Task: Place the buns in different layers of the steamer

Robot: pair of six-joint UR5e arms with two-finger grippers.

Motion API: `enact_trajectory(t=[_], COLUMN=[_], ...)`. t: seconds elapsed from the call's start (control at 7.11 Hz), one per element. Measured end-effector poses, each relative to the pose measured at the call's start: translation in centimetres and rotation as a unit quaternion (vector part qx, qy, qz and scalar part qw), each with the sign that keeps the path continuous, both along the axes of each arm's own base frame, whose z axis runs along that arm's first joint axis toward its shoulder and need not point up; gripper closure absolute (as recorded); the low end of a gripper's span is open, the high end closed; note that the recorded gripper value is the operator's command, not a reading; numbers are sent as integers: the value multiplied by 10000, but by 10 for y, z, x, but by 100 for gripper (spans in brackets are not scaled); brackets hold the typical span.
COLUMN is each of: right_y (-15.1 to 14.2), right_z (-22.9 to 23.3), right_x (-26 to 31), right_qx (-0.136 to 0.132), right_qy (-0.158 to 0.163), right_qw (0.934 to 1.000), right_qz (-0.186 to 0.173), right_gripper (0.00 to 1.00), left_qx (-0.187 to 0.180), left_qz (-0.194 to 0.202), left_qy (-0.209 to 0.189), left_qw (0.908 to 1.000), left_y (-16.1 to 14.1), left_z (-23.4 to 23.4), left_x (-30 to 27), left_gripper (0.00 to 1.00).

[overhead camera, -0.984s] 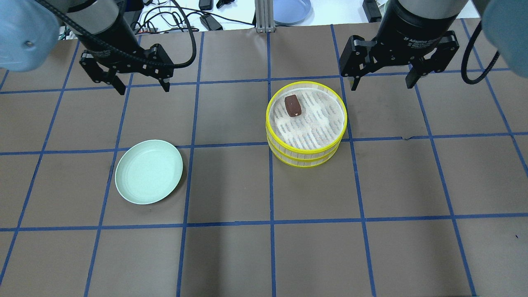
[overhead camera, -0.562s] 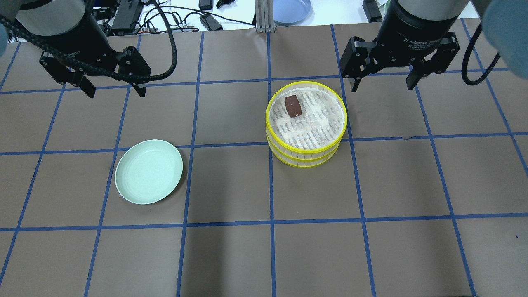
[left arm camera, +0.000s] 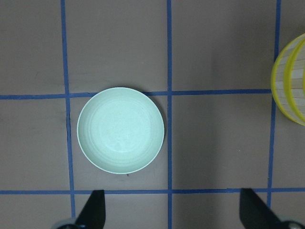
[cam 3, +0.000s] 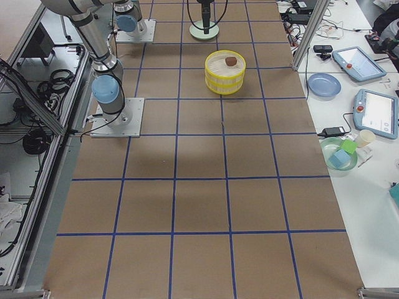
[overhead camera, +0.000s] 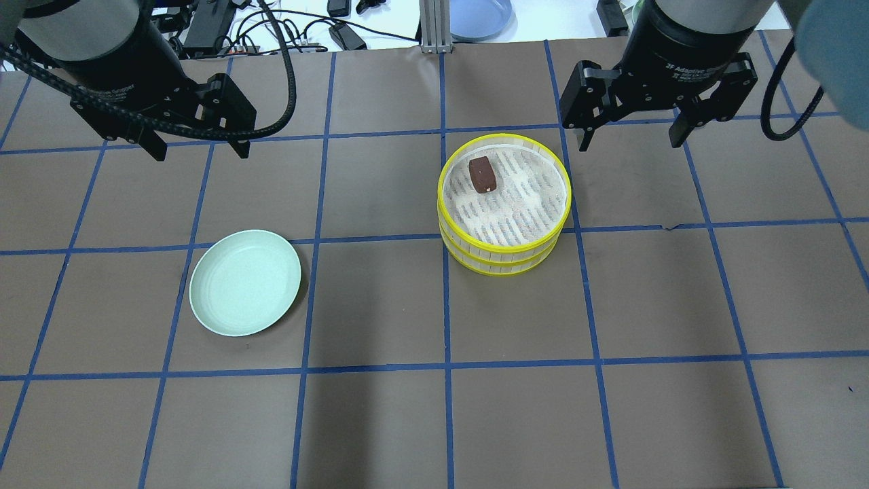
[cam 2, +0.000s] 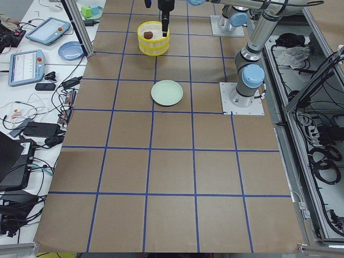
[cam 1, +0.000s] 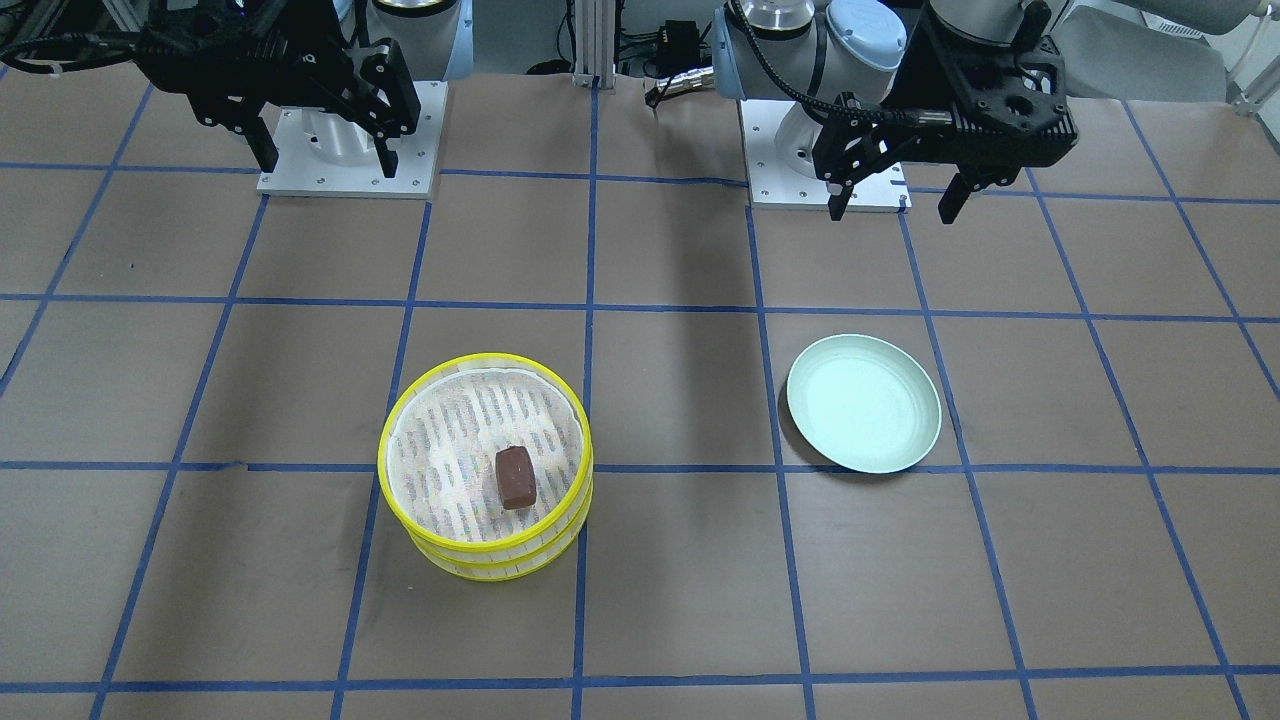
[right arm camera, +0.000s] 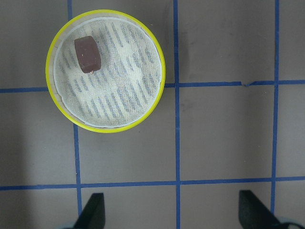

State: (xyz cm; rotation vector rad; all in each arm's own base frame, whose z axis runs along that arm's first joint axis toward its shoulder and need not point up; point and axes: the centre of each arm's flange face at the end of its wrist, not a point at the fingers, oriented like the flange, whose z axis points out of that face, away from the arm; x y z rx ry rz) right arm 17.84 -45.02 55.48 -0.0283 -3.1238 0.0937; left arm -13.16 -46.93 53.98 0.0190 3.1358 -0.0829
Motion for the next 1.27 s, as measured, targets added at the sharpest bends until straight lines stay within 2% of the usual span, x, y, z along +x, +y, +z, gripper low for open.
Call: enact_trajectory(t=[1.27], right_y=[1], right_z=[-2], right_x=[0], right_qx=[23], right_qy=[2], right_qw=[10000], right_qz=[0], right_gripper=[0], left_qx=[26], left_qz=[-98], left_qy=[-7], left_qw=[9999], left_y=[5], left_z=[-2], left_x=[-2], left_gripper=[0])
